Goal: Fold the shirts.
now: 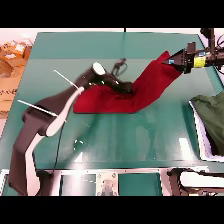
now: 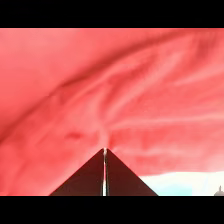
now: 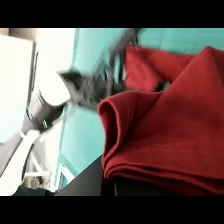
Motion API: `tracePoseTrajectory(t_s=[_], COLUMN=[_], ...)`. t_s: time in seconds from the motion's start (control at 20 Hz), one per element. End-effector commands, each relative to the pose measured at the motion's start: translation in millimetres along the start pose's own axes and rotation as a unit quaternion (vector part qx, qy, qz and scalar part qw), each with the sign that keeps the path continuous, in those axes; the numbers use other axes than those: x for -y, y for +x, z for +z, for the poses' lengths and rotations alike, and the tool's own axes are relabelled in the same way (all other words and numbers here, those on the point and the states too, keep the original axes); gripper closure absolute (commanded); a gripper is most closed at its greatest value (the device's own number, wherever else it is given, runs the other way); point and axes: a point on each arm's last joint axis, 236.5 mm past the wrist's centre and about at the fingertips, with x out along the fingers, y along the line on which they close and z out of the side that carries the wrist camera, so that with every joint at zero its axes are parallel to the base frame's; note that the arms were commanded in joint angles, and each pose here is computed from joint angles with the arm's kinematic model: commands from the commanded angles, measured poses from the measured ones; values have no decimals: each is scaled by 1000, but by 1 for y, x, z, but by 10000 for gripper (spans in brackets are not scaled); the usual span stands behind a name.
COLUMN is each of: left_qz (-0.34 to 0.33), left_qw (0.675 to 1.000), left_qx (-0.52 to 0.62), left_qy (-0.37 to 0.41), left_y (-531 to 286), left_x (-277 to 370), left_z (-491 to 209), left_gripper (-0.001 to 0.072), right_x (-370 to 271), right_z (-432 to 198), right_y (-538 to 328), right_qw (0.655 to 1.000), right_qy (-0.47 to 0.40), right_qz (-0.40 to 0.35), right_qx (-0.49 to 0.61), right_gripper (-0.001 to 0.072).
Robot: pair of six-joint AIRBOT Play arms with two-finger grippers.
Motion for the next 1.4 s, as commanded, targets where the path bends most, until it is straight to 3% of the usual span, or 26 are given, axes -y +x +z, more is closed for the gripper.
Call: tracePoseTrajectory(t_s=[0.0, 0.15, 0.3, 0.45, 0.6, 0.65, 0.75, 0.8, 0.95, 1.0, 1.05, 1.1, 1.15, 1.35], left_qz=[95, 233, 365, 394, 401, 402, 404, 403, 403, 401, 401, 401, 401, 401], left_qw=[993, 969, 924, 906, 898, 897, 897, 898, 900, 900, 900, 900, 900, 900], left_qx=[-56, -42, -2, 31, 42, 41, 41, 40, 37, 37, 37, 37, 37, 37], left_qy=[-33, -72, -117, -152, -177, -179, -175, -174, -165, -165, -165, -165, -165, -165], left_y=[-96, -203, -307, -364, -390, -394, -399, -399, -399, -398, -398, -398, -398, -398], left_x=[-50, -114, -165, -184, -198, -202, -205, -204, -204, -204, -204, -204, -204, -204], left_z=[-6, -12, -23, -33, -44, -46, -48, -48, -48, -48, -48, -48, -48, -48], left_gripper=[686, 686, 685, 685, 684, 684, 684, 684, 684, 684, 684, 684, 684, 684], right_x=[-24, -56, -87, -89, -50, -36, -12, -6, -3, -4, -3, -1, 2, 46], right_z=[-1, -2, -8, -35, -86, -101, -122, -127, -95, -76, -55, -33, -14, 43], right_y=[27, 72, 141, 242, 356, 386, 426, 432, 409, 392, 374, 351, 328, 222], right_qw=[1000, 998, 997, 997, 999, 999, 999, 998, 998, 997, 997, 996, 996, 994], right_qy=[-18, -46, -67, -64, -40, -24, 31, 44, 55, 60, 64, 69, 71, 44], right_qz=[19, 33, 46, 40, 0, -12, -24, -23, -13, -5, 2, 9, 14, -26], right_qx=[-4, 4, 18, 13, 9, 19, 36, 30, 33, 38, 47, 56, 61, 92], right_gripper=[698, 698, 697, 698, 697, 647, 262, 248, 252, 304, 437, 515, 556, 560])
